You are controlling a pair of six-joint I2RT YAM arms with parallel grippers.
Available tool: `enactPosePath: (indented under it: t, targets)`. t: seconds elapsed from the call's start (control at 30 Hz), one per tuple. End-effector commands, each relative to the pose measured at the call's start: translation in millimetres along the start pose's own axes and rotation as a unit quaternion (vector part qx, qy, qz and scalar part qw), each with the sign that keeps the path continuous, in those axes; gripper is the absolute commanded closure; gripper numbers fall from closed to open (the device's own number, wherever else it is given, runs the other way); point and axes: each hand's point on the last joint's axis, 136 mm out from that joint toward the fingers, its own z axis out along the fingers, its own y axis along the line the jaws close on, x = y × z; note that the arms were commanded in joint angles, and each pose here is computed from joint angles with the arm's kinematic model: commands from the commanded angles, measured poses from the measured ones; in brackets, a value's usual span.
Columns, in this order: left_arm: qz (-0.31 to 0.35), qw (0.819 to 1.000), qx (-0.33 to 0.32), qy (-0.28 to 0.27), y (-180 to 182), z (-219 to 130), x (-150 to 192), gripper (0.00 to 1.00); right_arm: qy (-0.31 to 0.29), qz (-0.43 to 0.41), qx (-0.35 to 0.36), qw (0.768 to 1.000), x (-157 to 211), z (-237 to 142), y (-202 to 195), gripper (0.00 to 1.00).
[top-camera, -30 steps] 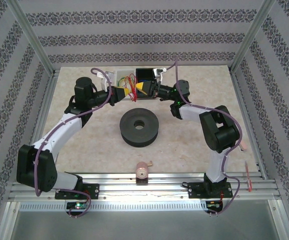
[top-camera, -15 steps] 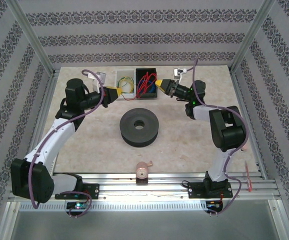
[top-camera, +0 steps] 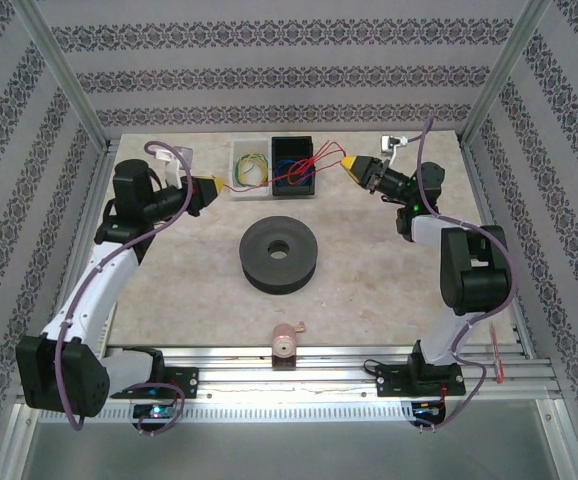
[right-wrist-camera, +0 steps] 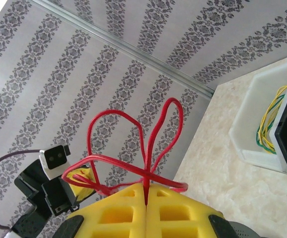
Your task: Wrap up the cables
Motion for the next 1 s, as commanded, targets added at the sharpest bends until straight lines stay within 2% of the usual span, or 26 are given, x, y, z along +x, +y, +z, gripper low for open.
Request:
enactPosePath:
  t: [0.0, 0.23, 0.53, 0.67, 0.8, 0.97]
  targets:
    - [0.007, 0.998, -0.06, -0.01, 18, -24, -8, 1.0, -0.037, -0.033, 0.007, 0.999, -21, -19, 7, 1.0]
    - [-0.013, 0.991, -0.123, -0.042, 42, -51, -21, 1.0, -0.049, -0.038, 0.016, 0.998, -29, -31, 8, 1.0]
    - [-0.029, 0.994, -0.094, -0.05, 41, -44, -23, 1.0, -0.025, -0.053, 0.0, 0.998, -20, -21, 24, 1.0]
    - [-0.045, 0.997, -0.055, -0.028, 38, -27, -17, 1.0, -0.016, -0.061, -0.013, 0.998, -18, -14, 39, 1.0]
    - [-0.035, 0.999, -0.033, 0.017, 29, 2, -6, 0.99, 0.007, -0.077, -0.038, 0.996, -12, -1, 65, 1.0]
    - [0.015, 0.997, -0.009, 0.072, 3, 43, 6, 0.86, 0.026, -0.102, -0.068, 0.992, -8, 9, 108, 1.0]
